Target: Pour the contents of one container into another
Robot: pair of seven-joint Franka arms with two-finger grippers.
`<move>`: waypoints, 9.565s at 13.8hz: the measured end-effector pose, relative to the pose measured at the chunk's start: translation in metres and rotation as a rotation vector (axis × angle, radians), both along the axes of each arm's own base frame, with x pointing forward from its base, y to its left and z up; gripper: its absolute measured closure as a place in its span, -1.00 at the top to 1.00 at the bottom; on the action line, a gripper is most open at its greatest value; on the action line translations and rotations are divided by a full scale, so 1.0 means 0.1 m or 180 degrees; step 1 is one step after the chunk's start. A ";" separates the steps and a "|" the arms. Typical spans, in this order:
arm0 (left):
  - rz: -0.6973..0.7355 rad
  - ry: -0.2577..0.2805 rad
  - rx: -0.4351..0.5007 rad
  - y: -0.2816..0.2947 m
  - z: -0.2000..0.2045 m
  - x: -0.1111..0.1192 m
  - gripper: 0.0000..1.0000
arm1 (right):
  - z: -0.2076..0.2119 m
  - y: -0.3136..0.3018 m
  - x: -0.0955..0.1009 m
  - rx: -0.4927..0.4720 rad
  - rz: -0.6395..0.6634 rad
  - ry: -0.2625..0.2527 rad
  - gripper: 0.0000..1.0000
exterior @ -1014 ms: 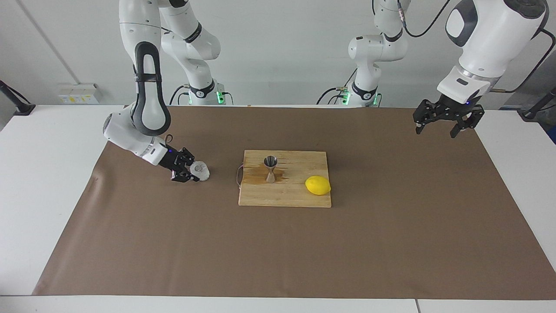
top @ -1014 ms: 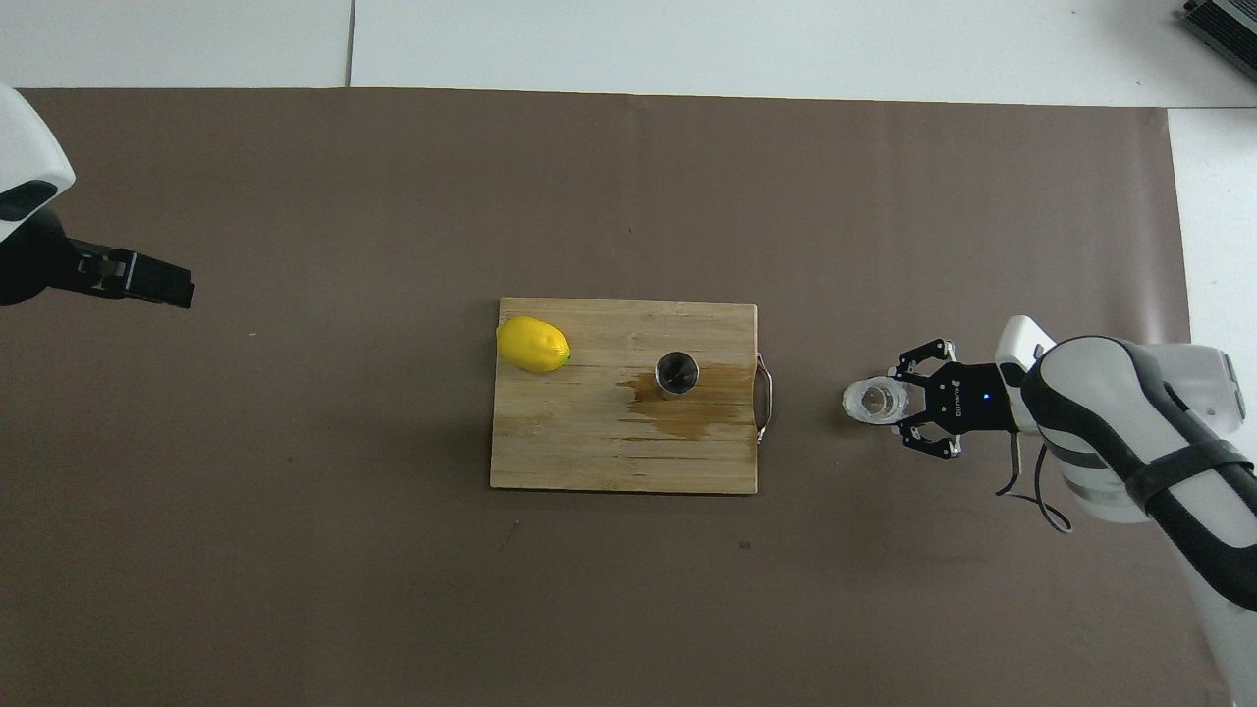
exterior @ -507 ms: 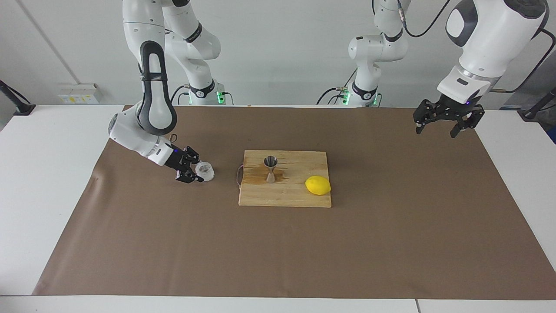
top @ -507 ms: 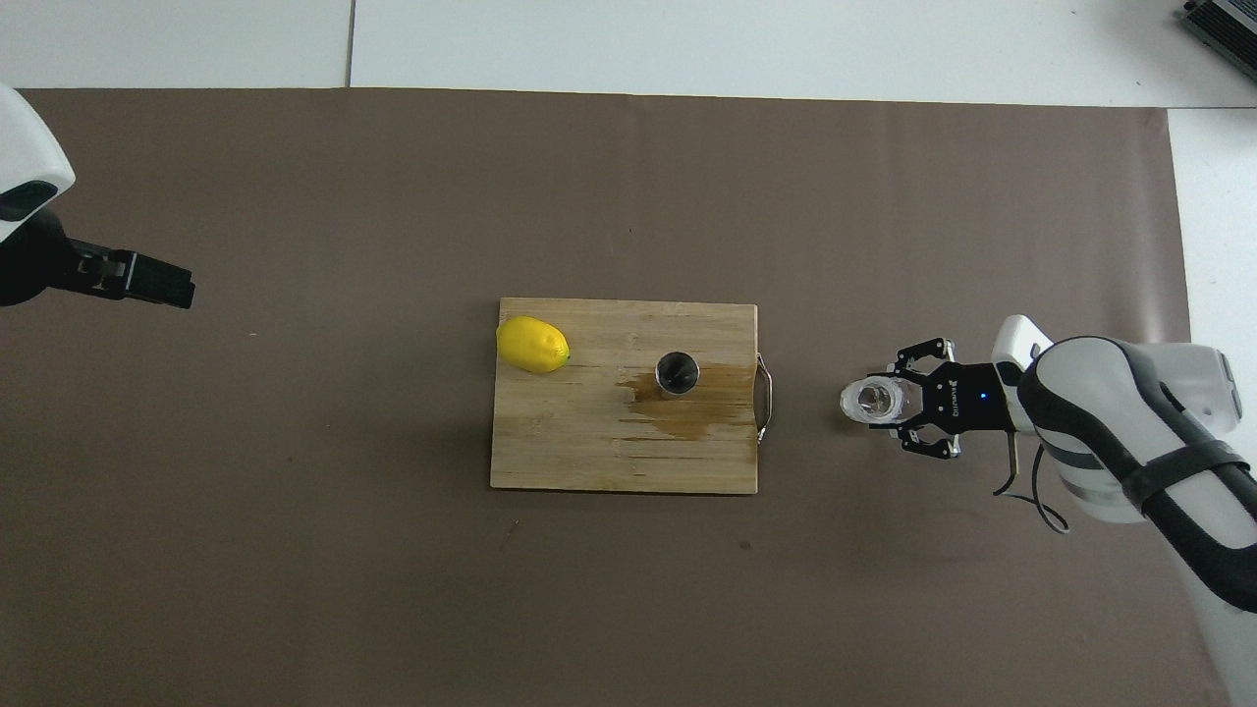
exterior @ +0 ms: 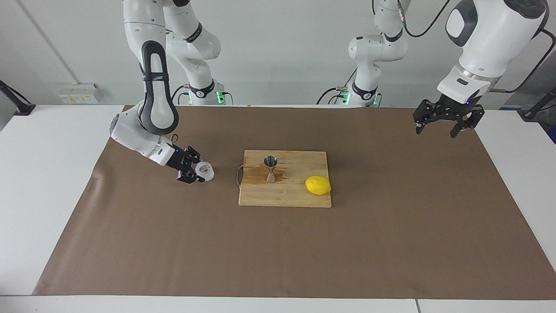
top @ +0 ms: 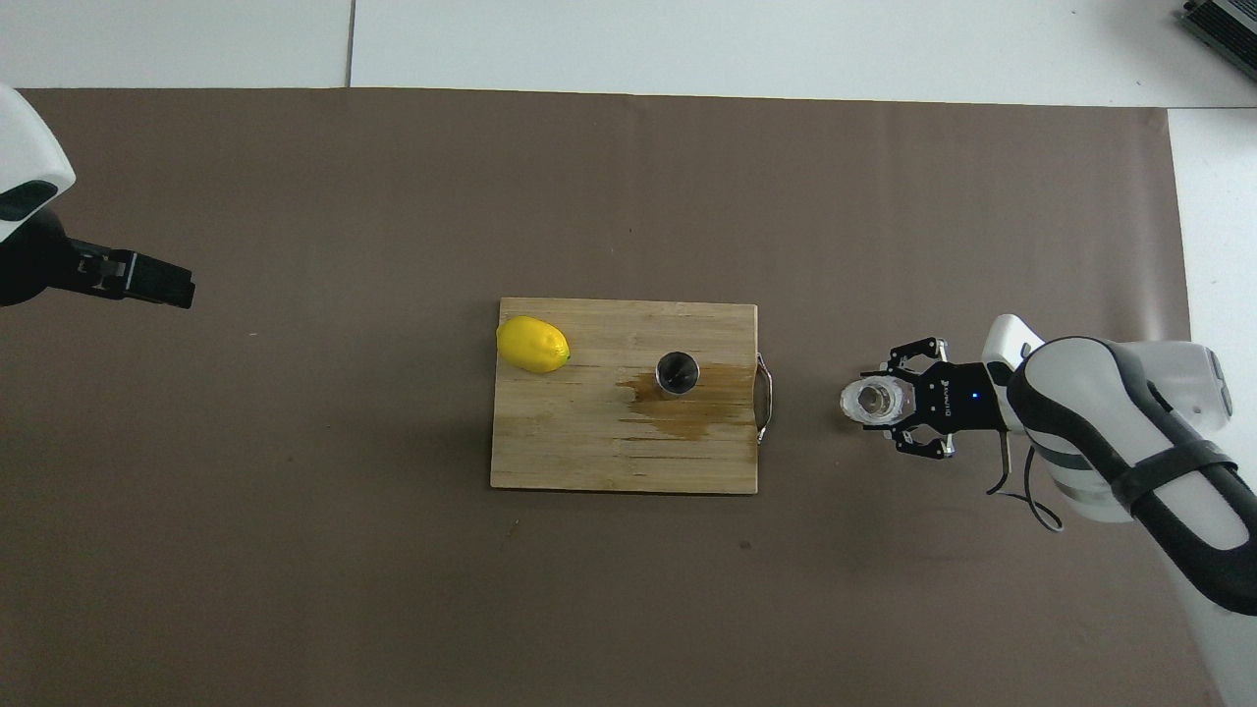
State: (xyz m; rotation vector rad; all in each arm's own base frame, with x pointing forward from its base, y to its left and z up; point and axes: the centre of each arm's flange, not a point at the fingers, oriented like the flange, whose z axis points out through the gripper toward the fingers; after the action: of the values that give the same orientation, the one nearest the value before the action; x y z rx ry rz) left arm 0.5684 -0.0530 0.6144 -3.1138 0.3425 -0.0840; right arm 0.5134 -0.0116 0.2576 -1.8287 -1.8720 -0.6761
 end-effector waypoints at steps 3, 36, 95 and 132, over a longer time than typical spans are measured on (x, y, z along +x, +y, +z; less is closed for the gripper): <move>0.0000 0.0000 0.0000 0.00 0.00 0.00 1.00 | 0.01 -0.01 0.00 -0.0003 -0.0010 -0.0005 0.00; 0.0000 -0.0001 0.0000 0.00 0.00 0.00 1.00 | 1.55 2.44 0.25 -0.1267 -0.0206 -0.0013 0.00; 0.0000 -0.0001 0.0000 0.00 0.00 0.00 1.00 | 1.72 3.44 -0.09 -0.3166 0.0710 -0.1278 0.00; 0.0001 -0.0001 0.0000 0.00 0.00 0.00 1.00 | 1.78 3.25 0.02 -0.2832 0.0320 -0.0851 0.00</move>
State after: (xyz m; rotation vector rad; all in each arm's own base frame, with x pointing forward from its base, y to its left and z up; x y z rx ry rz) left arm 0.5683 -0.0529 0.6147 -3.1138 0.3422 -0.0847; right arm 0.5152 0.3134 0.4357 -2.1772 -2.7038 -0.0093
